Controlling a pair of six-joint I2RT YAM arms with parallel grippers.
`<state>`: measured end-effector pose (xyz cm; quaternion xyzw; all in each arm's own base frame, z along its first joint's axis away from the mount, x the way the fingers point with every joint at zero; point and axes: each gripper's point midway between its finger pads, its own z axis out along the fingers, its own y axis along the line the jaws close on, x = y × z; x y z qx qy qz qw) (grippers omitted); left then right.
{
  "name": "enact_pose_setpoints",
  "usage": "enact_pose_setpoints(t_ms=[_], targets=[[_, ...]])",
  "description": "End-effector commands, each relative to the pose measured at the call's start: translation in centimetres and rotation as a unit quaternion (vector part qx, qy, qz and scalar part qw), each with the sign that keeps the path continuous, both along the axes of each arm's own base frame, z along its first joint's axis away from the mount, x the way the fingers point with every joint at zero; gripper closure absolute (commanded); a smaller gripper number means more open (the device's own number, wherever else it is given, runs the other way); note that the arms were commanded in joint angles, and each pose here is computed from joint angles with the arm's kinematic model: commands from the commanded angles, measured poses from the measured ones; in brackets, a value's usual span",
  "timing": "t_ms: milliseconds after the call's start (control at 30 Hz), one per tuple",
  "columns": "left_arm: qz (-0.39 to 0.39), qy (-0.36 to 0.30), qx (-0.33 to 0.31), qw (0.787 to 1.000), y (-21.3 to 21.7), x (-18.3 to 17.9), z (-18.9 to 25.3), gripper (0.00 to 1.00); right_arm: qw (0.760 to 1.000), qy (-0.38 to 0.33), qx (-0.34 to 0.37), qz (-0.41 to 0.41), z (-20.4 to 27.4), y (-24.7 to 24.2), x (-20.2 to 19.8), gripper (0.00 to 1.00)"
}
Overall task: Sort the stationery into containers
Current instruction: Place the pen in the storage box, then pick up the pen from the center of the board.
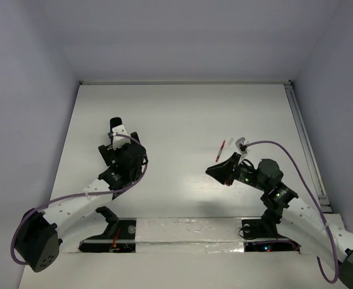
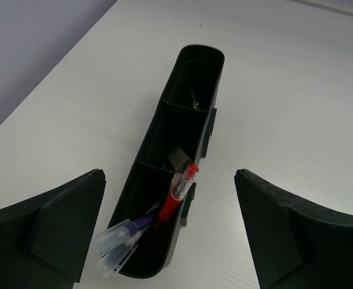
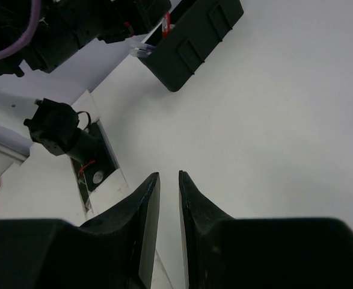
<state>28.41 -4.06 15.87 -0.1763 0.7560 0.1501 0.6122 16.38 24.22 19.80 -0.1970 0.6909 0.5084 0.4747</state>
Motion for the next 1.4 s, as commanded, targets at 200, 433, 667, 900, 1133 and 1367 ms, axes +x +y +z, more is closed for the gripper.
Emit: enact_pose_setpoints(t_ms=[200,433,667,900,1133,1367], targets=[[-0.041,-0.108,-0.110,0.987,-1.1,0.1,10.1,0.13,0.998,0.005,-0.011,-0.054,-0.2,-0.7,1.9,0.75],[-0.183,-0.105,-0.141,0.967,-8.6,-0.1,11.7,0.43,0.982,0.054,-0.057,-0.171,-2.1,-3.1,5.1,0.75],[-0.379,-0.035,-0.154,0.912,-22.8,-0.5,9.7,0.62,0.953,0.098,-0.090,-0.273,-3.6,-6.2,6.6,0.75],[-0.469,0.082,-0.121,0.871,-32.9,0.8,1.5,0.62,0.925,0.090,-0.084,-0.361,-1.5,-10.0,6.9,0.74],[-0.508,0.127,-0.100,0.846,-38.7,1.5,-3.8,0.56,0.904,0.075,-0.097,-0.410,-0.5,-12.4,7.1,0.71],[-0.515,0.153,-0.079,0.840,-41.3,2.7,-7.0,0.53,0.897,0.062,-0.096,-0.428,0.1,-13.5,6.8,0.71]])
